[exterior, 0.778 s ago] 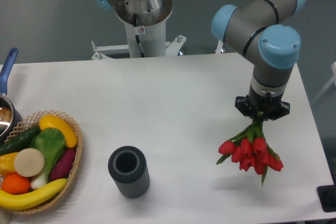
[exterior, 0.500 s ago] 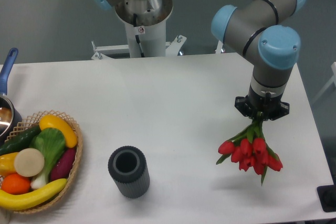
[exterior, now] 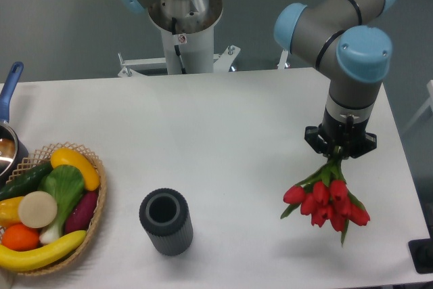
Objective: Insert the flowers into the vase
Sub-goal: 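Hold the red tulip bunch in the gripper and lift it slightly, then carry the tulips over to the black vase, tilting the gripper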
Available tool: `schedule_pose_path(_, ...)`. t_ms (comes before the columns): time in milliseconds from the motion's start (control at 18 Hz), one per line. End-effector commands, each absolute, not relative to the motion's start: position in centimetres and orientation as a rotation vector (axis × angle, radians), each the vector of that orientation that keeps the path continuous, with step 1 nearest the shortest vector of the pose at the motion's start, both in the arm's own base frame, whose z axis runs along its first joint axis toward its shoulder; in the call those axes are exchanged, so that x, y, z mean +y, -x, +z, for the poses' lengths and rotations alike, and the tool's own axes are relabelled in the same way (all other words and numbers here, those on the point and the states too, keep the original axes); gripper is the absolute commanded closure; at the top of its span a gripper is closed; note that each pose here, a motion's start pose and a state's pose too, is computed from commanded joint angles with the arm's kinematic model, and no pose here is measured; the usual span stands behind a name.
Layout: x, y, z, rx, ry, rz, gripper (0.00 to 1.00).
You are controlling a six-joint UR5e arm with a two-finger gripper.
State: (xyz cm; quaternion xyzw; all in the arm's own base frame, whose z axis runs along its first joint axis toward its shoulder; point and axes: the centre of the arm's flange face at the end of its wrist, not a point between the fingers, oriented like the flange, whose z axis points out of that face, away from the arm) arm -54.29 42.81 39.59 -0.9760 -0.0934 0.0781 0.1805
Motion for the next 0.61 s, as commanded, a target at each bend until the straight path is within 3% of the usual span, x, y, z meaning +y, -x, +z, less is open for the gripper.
schedule_pose_path(167, 43.4, 53.6, 42.2, -0.265, 2.605, 0.174, 1.0)
schedule_pose_path(389, 46.1, 50.9, 45.9, -0.166, 2.288, -0.051, 1.0)
schedule_pose_path(611, 47.8, 48.6, 47.6, -0.082, 2.21, -0.073, 1.0)
